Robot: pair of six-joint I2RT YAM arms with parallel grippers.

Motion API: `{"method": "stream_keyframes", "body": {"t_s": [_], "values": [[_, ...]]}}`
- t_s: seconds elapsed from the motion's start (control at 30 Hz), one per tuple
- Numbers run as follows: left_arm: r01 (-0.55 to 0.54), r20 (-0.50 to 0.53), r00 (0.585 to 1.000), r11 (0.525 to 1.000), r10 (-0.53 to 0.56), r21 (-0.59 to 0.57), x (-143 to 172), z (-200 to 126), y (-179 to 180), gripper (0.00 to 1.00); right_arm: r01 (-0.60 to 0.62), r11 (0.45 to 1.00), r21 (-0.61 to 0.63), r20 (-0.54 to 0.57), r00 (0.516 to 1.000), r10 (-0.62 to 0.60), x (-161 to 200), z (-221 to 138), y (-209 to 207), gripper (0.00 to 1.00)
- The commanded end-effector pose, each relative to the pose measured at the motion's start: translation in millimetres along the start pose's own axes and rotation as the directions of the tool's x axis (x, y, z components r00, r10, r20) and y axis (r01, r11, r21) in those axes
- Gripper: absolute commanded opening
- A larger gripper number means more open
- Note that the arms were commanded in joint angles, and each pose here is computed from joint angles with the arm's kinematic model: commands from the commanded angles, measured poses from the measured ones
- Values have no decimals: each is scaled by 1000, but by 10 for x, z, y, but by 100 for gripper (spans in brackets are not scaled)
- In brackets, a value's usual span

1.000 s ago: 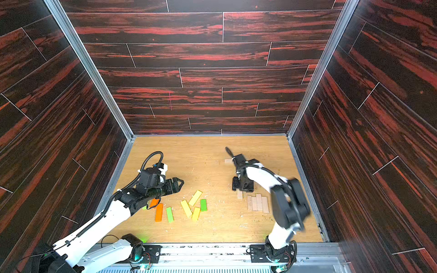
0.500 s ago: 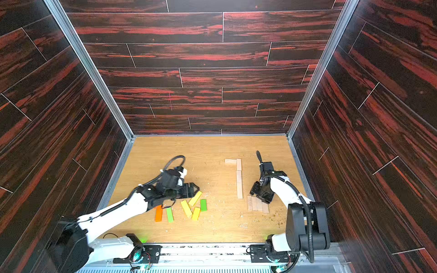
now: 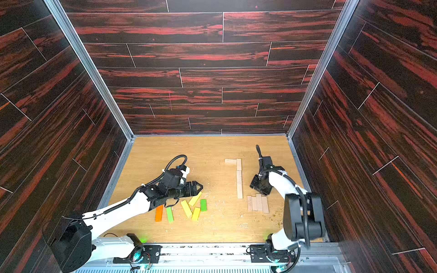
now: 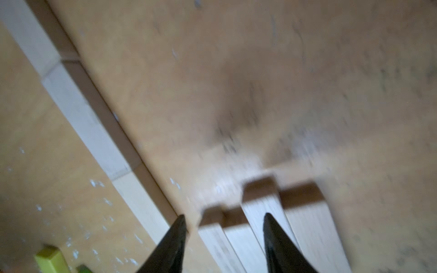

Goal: Assemble a giraffe with building blocks
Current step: Move the building blocks to the center of the board.

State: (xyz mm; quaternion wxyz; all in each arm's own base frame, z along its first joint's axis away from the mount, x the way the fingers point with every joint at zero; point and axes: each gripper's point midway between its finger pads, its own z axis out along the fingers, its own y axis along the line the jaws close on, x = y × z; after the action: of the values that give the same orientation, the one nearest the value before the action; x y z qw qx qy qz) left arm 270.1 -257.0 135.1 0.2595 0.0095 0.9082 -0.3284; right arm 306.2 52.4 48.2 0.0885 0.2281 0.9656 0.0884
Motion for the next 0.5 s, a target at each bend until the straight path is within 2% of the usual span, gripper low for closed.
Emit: {"method": "stream_keyframes", "body": {"t_s": [0.0, 0.1, 0.23, 0.47], "values": [[5, 5, 1000, 1000, -5, 12, 20, -7, -15, 77, 1, 1000, 16, -7, 1000, -1, -69, 111, 11, 43], [4, 8, 1000, 1000, -4, 5, 31, -22, 9, 76, 3, 1000, 19, -19, 1000, -2, -53, 193, 8, 32], [4, 7, 1000, 1000, -4, -1, 40, -23, 28, 75, 2, 999, 33, -38, 999, -1, -1, 290, -27, 26], [-6, 12, 1000, 1000, 6, -11, 36, -52, 43, 75, 16, 997, 70, -80, 997, -10, 331, 327, -144, 21]]}}
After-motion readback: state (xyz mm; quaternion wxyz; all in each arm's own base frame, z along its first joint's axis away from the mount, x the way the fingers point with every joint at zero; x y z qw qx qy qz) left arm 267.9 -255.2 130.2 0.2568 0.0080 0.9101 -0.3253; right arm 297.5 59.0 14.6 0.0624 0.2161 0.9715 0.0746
